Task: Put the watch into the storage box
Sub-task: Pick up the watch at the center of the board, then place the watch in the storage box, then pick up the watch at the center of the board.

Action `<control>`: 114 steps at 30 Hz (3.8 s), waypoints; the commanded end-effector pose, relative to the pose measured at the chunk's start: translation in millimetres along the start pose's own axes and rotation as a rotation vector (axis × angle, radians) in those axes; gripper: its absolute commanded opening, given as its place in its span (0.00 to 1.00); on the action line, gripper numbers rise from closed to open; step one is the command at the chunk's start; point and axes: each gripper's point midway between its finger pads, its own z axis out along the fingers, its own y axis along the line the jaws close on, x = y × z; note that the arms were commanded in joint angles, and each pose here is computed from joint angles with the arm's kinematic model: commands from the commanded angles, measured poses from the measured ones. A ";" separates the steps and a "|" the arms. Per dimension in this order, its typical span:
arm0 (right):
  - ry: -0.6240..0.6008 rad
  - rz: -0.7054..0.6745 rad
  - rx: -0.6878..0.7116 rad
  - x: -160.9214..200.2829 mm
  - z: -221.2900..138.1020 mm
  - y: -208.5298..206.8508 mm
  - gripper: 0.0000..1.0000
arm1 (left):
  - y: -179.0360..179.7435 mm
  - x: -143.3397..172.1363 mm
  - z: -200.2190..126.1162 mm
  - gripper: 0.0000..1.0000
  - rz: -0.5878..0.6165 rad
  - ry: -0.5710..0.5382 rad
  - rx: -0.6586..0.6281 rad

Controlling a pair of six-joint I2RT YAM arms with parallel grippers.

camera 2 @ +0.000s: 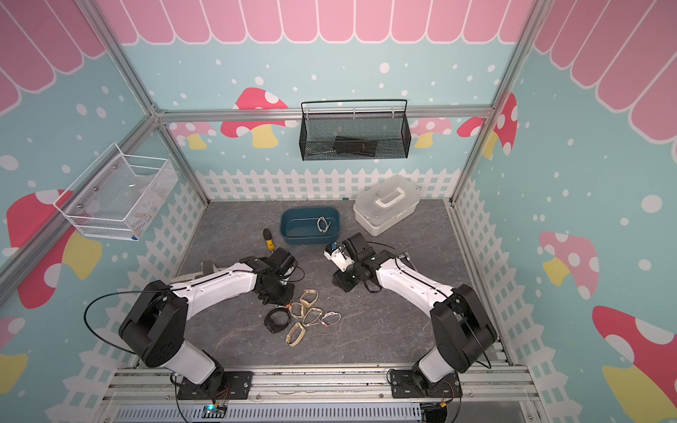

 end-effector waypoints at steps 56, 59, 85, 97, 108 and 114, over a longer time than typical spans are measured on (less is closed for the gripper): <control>-0.102 0.067 0.112 3.0 -0.3 -18.5 0.46 | 29.3 -348.0 -18.6 0.03 -0.067 -0.500 -0.005; -0.106 0.068 0.108 1.6 -1.1 -17.8 0.46 | 28.3 -350.5 -9.4 0.03 -0.071 -0.493 0.009; -0.119 0.054 0.112 -4.5 -10.3 -16.5 0.46 | 28.1 -354.3 7.3 0.29 -0.088 -0.469 0.076; -0.169 0.008 0.111 -13.3 -36.9 -7.7 0.47 | 2.8 -355.0 -99.0 0.37 -0.025 -0.605 0.187; -0.112 -0.069 0.100 -3.3 -41.5 6.3 0.47 | -17.8 -284.6 -203.7 0.39 0.008 -0.731 0.251; -0.080 -0.055 0.061 -7.7 -19.4 14.7 0.47 | -3.4 -225.5 -180.5 0.39 -0.085 -0.714 0.243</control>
